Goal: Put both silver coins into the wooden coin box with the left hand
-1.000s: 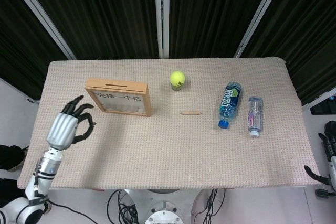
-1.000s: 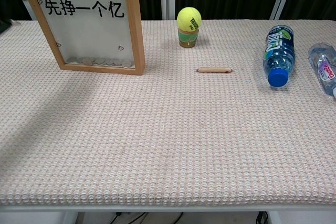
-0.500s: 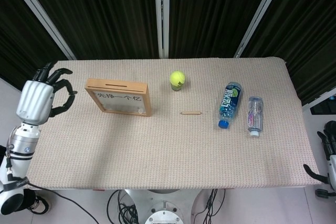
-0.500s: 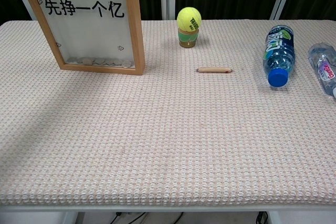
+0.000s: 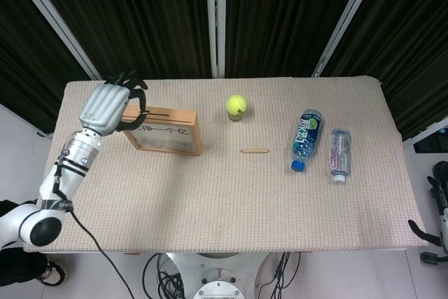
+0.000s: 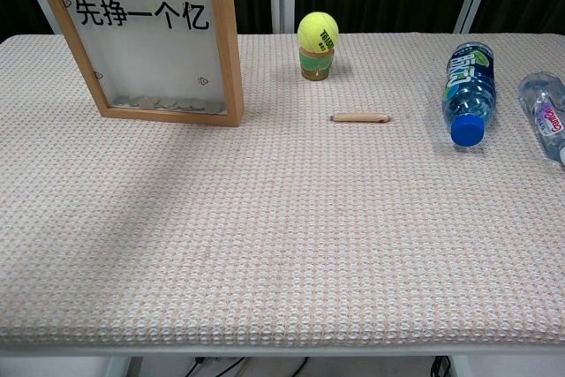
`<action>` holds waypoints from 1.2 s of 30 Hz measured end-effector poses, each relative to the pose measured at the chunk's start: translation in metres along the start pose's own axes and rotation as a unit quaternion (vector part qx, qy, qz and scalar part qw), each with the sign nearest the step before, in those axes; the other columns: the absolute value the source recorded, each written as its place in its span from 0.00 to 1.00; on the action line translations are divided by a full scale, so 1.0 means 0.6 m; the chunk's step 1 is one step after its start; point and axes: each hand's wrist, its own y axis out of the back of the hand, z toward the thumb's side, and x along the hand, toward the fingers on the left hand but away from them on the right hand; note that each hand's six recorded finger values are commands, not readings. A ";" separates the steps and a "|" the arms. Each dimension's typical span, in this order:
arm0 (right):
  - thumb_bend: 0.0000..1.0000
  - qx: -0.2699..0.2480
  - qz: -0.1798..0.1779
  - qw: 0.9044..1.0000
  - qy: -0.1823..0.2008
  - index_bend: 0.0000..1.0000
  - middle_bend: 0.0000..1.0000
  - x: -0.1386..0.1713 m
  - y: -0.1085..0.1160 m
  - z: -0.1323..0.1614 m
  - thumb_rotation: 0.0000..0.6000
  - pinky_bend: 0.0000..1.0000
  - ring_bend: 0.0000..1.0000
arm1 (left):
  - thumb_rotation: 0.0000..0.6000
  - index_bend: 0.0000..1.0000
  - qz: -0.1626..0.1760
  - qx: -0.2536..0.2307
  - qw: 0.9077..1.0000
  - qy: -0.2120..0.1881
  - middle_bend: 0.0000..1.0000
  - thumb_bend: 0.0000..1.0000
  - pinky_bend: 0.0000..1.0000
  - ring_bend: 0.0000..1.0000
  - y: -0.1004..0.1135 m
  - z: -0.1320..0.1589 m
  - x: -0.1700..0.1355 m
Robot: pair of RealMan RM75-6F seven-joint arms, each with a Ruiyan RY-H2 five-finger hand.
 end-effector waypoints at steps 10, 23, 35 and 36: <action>0.15 -0.003 0.002 1.000 -0.004 0.00 0.00 -0.002 -0.003 -0.009 1.00 0.00 0.00 | 1.00 0.61 -0.063 -0.002 0.998 0.022 0.27 0.41 0.18 0.07 -0.037 0.007 0.050; 0.15 -0.006 0.009 1.000 -0.009 0.00 0.00 -0.007 -0.008 -0.014 1.00 0.00 0.00 | 1.00 0.62 -0.085 0.012 0.996 0.035 0.27 0.41 0.17 0.07 -0.066 -0.012 0.067; 0.15 -0.007 0.004 1.000 -0.014 0.00 0.00 -0.004 -0.004 -0.022 1.00 0.00 0.00 | 1.00 0.62 -0.088 0.029 0.995 0.036 0.28 0.41 0.17 0.07 -0.074 -0.014 0.074; 0.15 -0.007 0.004 1.000 -0.015 0.00 0.00 -0.004 -0.004 -0.023 1.00 0.00 0.00 | 1.00 0.62 -0.088 0.029 0.995 0.035 0.28 0.41 0.16 0.07 -0.073 -0.013 0.074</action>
